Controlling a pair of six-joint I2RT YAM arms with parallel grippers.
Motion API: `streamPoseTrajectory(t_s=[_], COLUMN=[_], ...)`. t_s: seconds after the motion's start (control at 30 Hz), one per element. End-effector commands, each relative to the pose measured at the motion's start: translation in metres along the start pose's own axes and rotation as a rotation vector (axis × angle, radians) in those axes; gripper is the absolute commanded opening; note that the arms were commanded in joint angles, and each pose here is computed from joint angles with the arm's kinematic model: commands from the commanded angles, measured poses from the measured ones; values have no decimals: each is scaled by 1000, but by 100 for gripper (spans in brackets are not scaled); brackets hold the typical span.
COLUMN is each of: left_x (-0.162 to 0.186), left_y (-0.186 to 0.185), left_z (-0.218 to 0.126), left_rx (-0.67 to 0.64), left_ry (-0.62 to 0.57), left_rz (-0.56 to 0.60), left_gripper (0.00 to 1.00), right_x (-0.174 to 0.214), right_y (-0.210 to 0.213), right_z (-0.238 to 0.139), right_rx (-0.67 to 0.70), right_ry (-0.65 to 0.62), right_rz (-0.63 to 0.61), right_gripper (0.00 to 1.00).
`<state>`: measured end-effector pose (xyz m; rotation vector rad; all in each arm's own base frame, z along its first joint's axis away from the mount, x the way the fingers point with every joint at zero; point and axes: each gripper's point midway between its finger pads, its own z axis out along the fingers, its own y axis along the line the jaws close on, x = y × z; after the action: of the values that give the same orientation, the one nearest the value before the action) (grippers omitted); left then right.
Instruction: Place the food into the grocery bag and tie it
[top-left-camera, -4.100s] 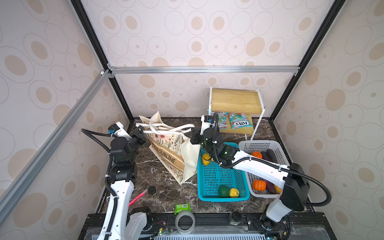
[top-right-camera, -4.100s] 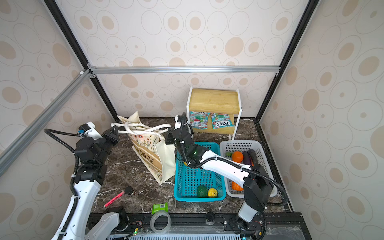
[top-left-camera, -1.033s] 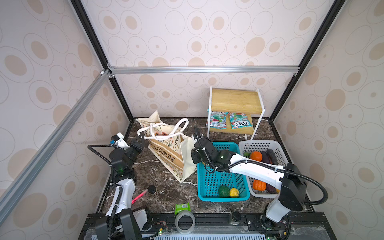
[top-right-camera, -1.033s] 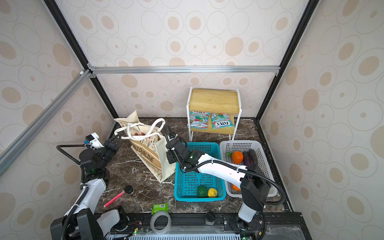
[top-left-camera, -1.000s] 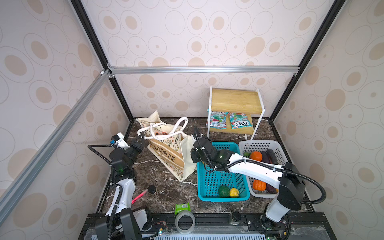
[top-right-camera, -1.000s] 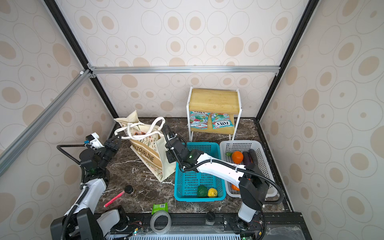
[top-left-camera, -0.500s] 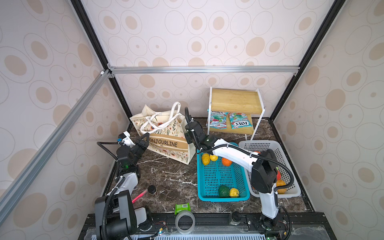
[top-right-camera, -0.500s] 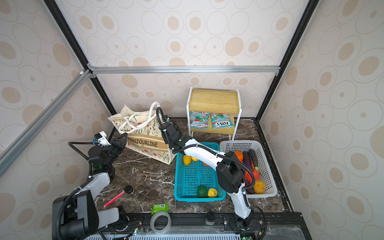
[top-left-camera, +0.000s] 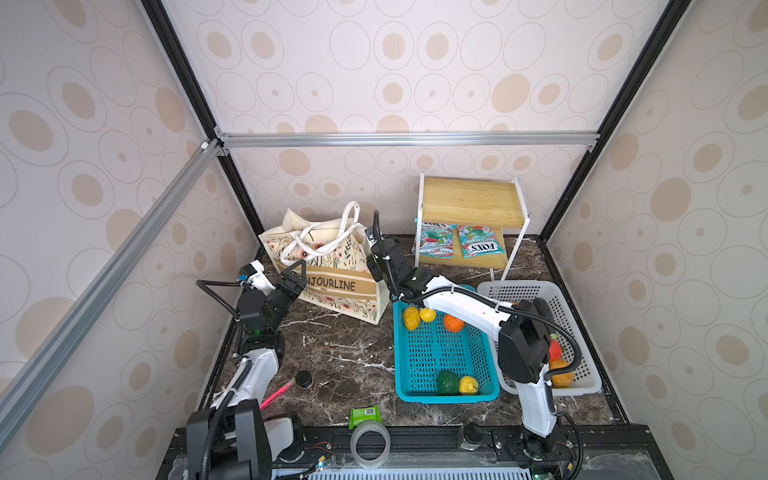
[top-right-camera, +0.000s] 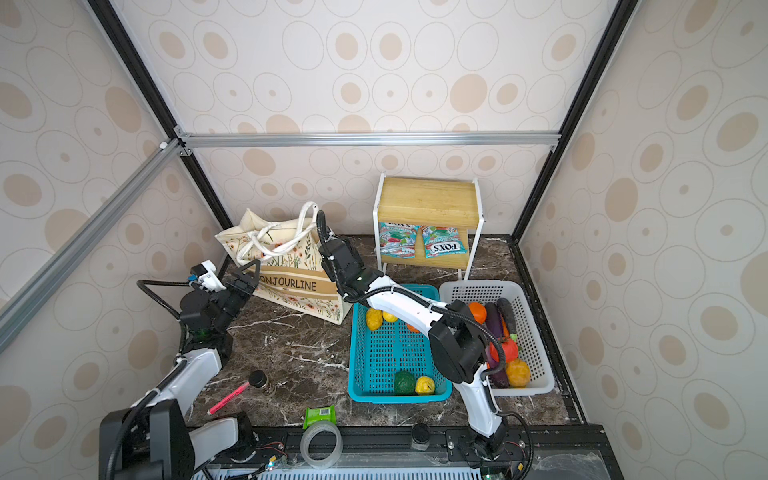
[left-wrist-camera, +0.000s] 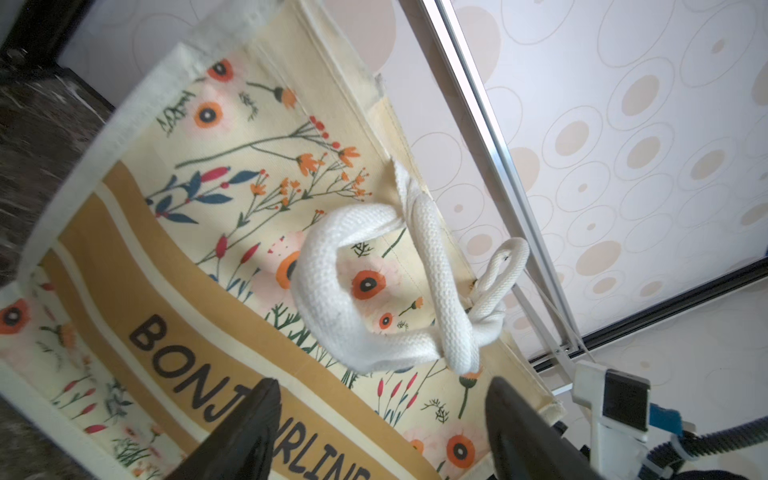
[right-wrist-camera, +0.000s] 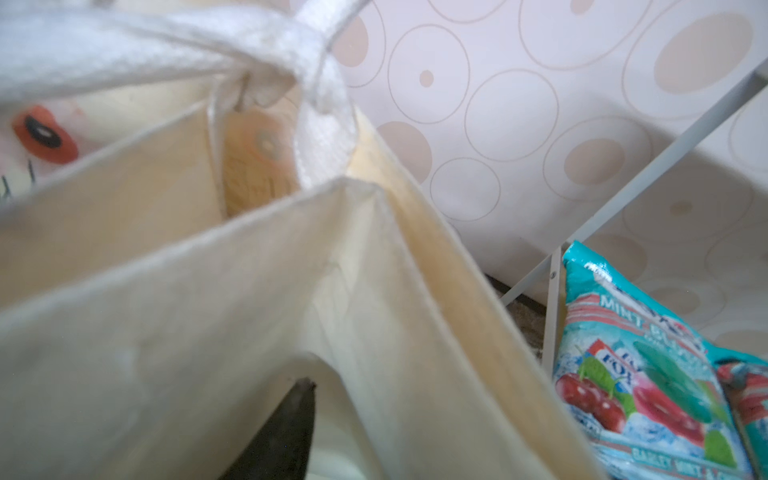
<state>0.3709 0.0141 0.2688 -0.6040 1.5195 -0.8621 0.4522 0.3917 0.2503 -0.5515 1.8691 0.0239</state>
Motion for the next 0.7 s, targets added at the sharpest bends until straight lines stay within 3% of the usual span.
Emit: streamPoseTrajectory(t_s=[0.0, 0.1, 0.2, 0.23, 0.27, 0.37, 0.43, 0.6, 0.67], left_x=[-18, -23, -25, -26, -26, -21, -23, 1, 6], left_y=[-5, -14, -18, -19, -20, -6, 18, 56, 64], left_z=[-9, -21, -34, -39, -42, -52, -63, -80, -78], left_rx=[-95, -114, -124, -124, -123, -183, -305, -407, -438], left_ry=[-35, -44, -66, -77, -84, -87, -119, -140, -129], left_rz=[106, 152, 202, 228, 252, 326, 353, 385, 403], left_gripper=[82, 94, 99, 99, 99, 99, 99, 99, 99], right_x=[-39, -46, -50, -50, -50, -36, -21, 21, 55], right_y=[-7, -3, -5, -6, -11, -29, -51, -128, -165], right_z=[-39, -60, -85, -95, -104, -135, -158, -203, -215], right_rx=[-37, -65, -53, -45, -37, -49, -15, 110, 167], right_ry=[-89, -104, -108, -105, -103, -62, -44, -25, 37], right_rz=[54, 45, 25, 29, 44, 98, 111, 156, 170], right_gripper=[67, 75, 80, 85, 100, 99, 99, 99, 99])
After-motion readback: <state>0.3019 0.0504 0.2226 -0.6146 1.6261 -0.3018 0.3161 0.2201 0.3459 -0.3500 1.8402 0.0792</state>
